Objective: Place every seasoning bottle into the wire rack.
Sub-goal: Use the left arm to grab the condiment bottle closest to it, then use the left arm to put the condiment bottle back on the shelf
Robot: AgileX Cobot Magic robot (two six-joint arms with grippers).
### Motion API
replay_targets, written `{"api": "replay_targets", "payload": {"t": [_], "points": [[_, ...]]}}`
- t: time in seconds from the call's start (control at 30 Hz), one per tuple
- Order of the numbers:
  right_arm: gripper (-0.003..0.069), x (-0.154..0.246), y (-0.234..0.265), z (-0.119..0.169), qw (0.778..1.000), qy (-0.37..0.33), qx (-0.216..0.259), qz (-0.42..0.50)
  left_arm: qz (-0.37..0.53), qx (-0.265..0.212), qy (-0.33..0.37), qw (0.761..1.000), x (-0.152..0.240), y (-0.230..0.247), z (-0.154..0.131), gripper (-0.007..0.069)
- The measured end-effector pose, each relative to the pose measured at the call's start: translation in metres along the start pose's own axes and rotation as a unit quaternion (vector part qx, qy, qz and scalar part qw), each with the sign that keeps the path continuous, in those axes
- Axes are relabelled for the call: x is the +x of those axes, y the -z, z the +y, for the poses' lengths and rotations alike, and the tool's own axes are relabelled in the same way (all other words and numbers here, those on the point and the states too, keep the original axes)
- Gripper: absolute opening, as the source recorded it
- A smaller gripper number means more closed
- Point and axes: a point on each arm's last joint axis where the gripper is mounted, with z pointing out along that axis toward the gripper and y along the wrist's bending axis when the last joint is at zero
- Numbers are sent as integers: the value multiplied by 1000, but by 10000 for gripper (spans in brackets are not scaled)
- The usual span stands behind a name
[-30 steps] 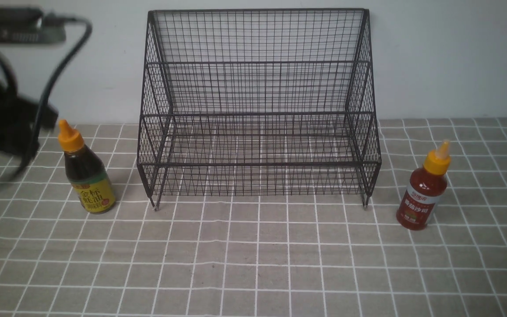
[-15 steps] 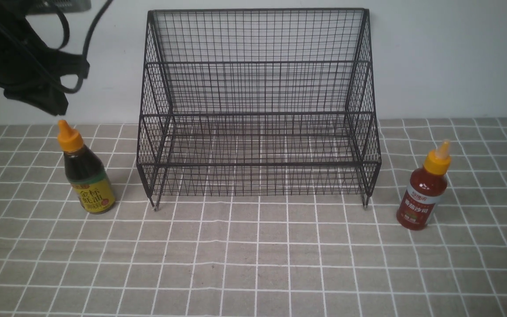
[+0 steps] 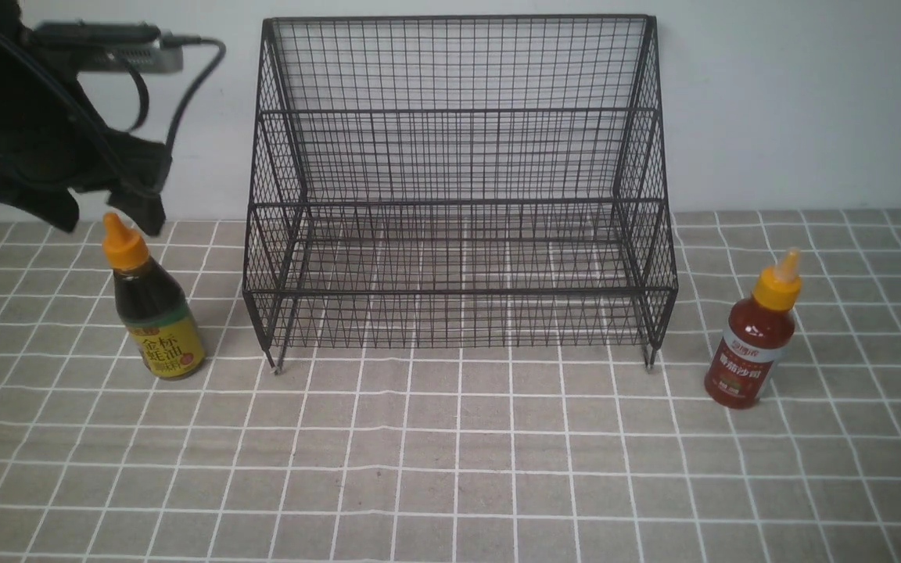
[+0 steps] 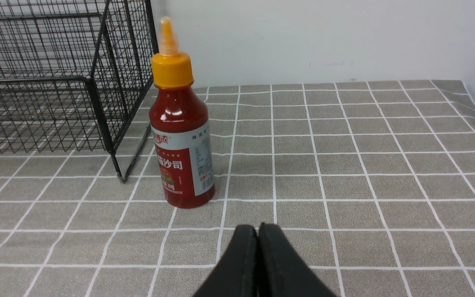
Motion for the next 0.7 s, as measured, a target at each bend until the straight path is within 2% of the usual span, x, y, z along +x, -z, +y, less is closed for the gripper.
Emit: {"api": "replay_targets", "payload": {"t": [0.1,0.17,0.3,0.33,0.37,0.57,0.63,0.7], "points": [[-15,0,0,0,1000,0,0,0,16,1,2,1000,-1,-14,1,599],[-15,0,0,0,1000,0,0,0,26,2,5,1000,-1,-23,1,557],[-15,0,0,0,1000,0,0,0,31,-1,4,1000,-1,-26,2,392],[-15,0,0,0,1000,0,0,0,33,-2,3,999,-1,-26,2,309],[-15,0,0,0,1000,0,0,0,35,-3,3,999,0,-25,2,281],[-15,0,0,0,1000,1,0,0,11,-12,-5,1000,5,8,2,290],[-15,0,0,0,1000,1,0,0,-9,-14,-6,1000,7,27,1,290],[-15,0,0,0,1000,1,0,0,-53,-16,-8,998,14,68,-4,290]]}}
